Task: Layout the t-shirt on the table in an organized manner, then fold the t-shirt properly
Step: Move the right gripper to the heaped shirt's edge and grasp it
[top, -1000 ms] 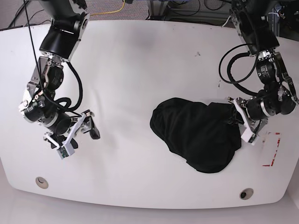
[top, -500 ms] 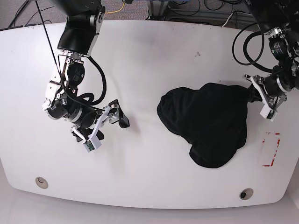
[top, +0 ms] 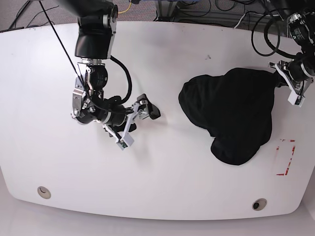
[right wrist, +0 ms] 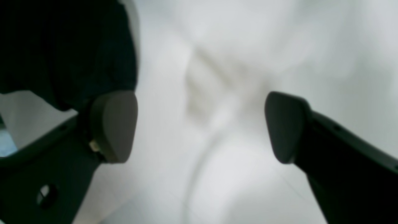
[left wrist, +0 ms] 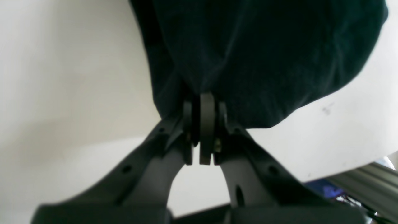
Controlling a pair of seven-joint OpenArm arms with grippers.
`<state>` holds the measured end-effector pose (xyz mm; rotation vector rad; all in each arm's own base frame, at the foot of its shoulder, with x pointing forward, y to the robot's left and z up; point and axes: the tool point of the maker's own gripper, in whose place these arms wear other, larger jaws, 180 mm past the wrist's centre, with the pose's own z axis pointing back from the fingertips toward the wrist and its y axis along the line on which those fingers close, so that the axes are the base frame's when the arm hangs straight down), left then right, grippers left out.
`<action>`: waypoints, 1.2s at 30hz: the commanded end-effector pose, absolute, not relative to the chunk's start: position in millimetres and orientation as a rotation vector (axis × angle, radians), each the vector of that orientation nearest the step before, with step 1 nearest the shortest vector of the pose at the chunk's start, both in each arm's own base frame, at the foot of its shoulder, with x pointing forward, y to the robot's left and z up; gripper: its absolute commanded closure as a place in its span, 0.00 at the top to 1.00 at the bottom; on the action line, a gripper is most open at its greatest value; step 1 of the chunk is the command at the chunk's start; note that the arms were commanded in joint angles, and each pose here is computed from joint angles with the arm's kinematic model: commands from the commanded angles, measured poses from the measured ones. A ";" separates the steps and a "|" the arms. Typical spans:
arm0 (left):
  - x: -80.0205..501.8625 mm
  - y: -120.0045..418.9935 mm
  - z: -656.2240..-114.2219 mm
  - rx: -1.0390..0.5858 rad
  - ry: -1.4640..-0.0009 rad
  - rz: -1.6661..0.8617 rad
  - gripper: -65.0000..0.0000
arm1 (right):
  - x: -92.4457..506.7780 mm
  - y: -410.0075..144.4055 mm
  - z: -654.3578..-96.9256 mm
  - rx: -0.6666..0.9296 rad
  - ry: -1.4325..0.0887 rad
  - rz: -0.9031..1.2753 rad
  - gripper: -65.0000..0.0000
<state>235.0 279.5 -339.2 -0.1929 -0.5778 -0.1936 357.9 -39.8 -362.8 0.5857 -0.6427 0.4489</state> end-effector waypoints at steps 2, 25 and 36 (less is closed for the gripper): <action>237.6 283.1 -329.8 -0.181 -0.609 -0.205 0.00 | 372.3 -17.7 -337.2 0.644 -0.727 0.457 0.97; 234.7 282.2 -332.0 -0.182 -0.600 -0.209 0.00 | 325.3 57.0 -378.4 0.803 -0.529 0.511 0.97; 234.7 280.9 -332.6 -0.186 -0.600 -0.209 0.00 | 316.7 69.2 -386.2 0.832 -0.486 0.517 0.97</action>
